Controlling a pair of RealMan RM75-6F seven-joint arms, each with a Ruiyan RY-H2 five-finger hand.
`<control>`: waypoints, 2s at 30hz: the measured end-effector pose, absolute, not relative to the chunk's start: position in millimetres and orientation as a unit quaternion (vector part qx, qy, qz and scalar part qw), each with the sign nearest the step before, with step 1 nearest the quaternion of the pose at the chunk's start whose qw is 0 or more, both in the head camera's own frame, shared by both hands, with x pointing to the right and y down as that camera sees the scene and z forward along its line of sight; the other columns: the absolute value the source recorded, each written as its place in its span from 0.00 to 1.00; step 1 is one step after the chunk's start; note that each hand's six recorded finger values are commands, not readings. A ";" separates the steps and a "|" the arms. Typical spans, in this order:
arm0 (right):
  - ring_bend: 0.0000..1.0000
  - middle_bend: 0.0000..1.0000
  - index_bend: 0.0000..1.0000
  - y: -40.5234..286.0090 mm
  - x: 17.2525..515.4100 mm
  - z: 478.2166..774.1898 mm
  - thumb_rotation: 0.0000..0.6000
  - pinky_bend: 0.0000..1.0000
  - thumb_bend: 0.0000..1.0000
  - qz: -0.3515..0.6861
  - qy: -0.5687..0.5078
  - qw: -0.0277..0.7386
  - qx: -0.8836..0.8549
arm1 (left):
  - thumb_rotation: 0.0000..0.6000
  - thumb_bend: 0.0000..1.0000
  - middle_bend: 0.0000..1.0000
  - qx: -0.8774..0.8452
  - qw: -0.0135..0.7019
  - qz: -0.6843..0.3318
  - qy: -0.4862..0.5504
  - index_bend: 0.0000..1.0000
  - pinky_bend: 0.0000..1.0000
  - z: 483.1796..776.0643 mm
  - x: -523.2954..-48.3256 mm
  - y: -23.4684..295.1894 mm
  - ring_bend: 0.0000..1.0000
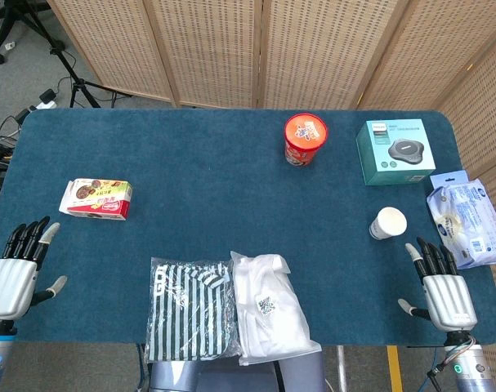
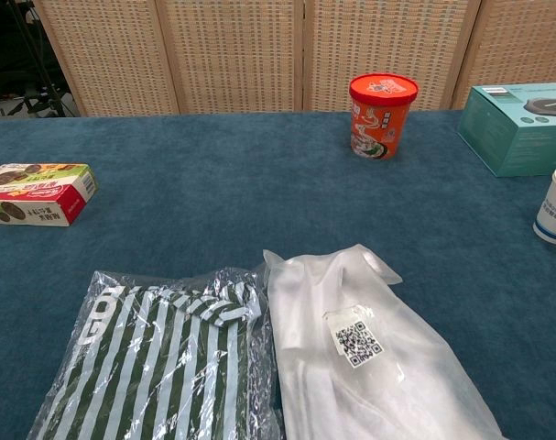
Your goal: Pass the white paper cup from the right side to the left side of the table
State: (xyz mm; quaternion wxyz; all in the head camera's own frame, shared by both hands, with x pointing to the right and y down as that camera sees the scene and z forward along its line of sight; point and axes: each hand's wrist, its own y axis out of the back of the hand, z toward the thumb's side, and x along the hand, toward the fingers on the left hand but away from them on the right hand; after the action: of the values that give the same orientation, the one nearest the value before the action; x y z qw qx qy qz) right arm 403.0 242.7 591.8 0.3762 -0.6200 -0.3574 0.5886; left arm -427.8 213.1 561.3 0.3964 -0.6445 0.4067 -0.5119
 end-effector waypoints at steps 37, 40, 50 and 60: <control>0.00 0.00 0.04 97.2 353.3 631.8 1.00 0.00 0.10 0.678 -0.221 0.318 -0.624 | 1.00 0.21 0.00 -0.659 0.381 -0.515 0.395 0.00 0.00 567.2 -426.0 213.5 0.00; 0.00 0.00 0.04 96.4 356.8 632.1 1.00 0.00 0.10 0.683 -0.220 0.315 -0.622 | 1.00 0.21 0.00 -0.659 0.380 -0.515 0.395 0.00 0.00 567.4 -426.2 213.7 0.00; 0.00 0.00 0.05 94.6 364.1 635.1 1.00 0.00 0.13 0.691 -0.219 0.306 -0.617 | 1.00 0.21 0.00 -0.659 0.379 -0.517 0.393 0.00 0.00 568.8 -425.1 214.3 0.00; 0.00 0.00 0.07 86.6 364.1 648.4 1.00 0.00 0.13 0.695 -0.220 0.302 -0.614 | 1.00 0.21 0.00 -0.660 0.376 -0.519 0.392 0.00 0.00 569.3 -426.4 215.4 0.00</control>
State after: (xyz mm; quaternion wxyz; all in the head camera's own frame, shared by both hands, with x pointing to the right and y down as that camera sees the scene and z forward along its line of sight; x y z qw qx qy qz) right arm 364.1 86.6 648.4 0.3018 -0.6144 -0.2200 0.6950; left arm -426.4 215.4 569.3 0.3764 -0.6598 0.3918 -0.5192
